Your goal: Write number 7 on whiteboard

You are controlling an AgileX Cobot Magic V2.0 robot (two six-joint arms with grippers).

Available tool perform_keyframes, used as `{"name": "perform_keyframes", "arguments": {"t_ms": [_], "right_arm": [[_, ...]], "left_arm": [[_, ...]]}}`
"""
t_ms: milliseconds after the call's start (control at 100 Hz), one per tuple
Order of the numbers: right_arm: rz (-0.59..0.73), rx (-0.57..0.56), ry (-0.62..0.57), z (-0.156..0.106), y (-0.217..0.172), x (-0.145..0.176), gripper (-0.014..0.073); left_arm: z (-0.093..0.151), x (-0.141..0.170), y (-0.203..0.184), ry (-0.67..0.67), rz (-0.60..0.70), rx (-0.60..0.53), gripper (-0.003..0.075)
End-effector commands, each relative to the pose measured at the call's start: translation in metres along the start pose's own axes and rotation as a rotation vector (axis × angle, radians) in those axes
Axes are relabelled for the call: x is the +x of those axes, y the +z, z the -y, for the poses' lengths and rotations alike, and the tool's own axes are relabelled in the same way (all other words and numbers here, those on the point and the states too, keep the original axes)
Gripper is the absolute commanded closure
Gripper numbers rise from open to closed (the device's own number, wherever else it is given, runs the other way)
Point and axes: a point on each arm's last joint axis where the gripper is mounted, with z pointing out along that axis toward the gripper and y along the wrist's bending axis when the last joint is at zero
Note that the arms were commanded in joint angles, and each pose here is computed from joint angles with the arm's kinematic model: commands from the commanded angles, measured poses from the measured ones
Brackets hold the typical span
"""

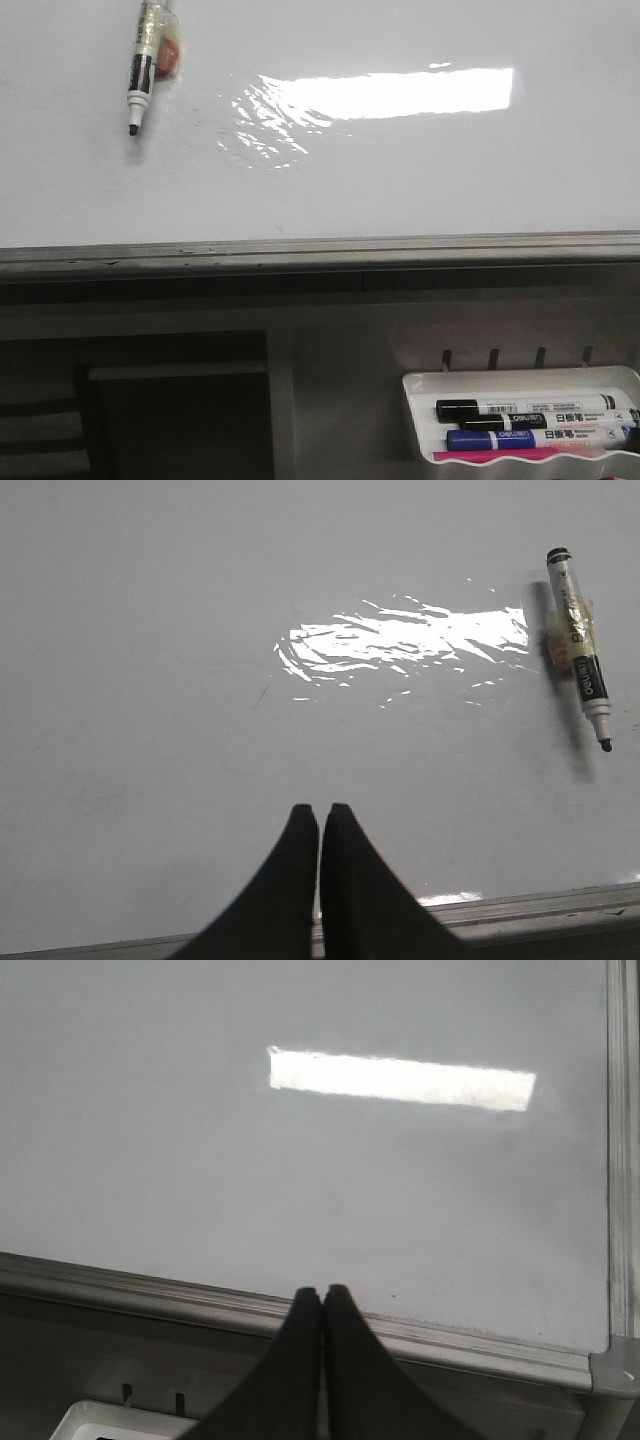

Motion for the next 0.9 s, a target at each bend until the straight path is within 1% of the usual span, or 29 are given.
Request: {"name": "perform_keyframes", "arguments": {"t_ms": [0,890], "right_arm": [[0.07,0.011,-0.01,-0.0005,-0.0006,0.0021,0.0659],[0.081,0.012,-0.01,-0.0004,-0.0007,0.001,0.0659]], "left_arm": [[-0.0005,0.0035,-0.0019,-0.02,0.066,-0.007,0.0741],[-0.0005,0.0035,-0.0019,-0.02,0.066,-0.007,0.0741]]}}
